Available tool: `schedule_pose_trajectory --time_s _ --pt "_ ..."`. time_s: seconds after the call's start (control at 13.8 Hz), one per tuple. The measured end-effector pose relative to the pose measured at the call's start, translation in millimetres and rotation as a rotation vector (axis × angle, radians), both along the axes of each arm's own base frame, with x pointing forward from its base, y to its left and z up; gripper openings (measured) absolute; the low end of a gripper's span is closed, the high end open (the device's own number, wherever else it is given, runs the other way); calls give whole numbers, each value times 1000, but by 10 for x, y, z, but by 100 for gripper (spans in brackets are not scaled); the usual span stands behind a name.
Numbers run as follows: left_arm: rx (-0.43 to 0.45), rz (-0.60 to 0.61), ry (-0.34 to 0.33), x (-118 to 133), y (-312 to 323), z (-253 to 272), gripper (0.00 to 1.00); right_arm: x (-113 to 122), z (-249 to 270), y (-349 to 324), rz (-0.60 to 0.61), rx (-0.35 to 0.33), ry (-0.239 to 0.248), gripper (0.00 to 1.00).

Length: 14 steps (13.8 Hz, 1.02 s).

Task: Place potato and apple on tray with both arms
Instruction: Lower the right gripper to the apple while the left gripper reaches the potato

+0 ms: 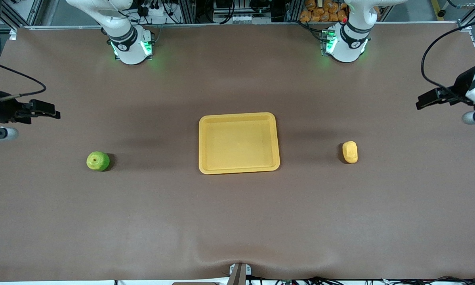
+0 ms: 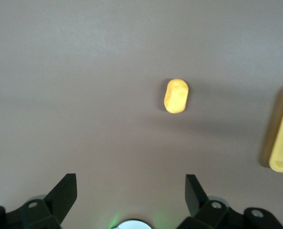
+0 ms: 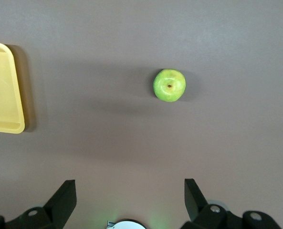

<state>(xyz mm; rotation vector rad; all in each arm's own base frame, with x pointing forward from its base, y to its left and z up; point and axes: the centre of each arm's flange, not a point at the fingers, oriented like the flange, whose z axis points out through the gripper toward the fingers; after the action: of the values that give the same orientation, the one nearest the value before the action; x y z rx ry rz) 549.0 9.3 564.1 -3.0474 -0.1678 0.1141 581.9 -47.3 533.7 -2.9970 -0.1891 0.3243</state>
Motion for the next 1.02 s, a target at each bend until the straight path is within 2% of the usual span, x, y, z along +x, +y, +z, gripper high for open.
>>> schedule_pose_trajectory --time_s 0.29,0.51,0.58,0.8,1.02 --pt "10 -24 -36 86 -41 -457 100 116 -292 40 0 29 36 100" --pt "5 -35 -56 194 -51 -899 100 185 -370 205 24 42 28 100" --pt "3 -39 -63 230 -57 -1066 100 204 -351 269 34 41 15 100" --pt "-4 -51 -77 326 -73 -1560 100 350 -331 307 32 31 -87 100" --pt "-11 -61 -92 440 -95 -1934 100 504 -681 241 16 24 -96 100"
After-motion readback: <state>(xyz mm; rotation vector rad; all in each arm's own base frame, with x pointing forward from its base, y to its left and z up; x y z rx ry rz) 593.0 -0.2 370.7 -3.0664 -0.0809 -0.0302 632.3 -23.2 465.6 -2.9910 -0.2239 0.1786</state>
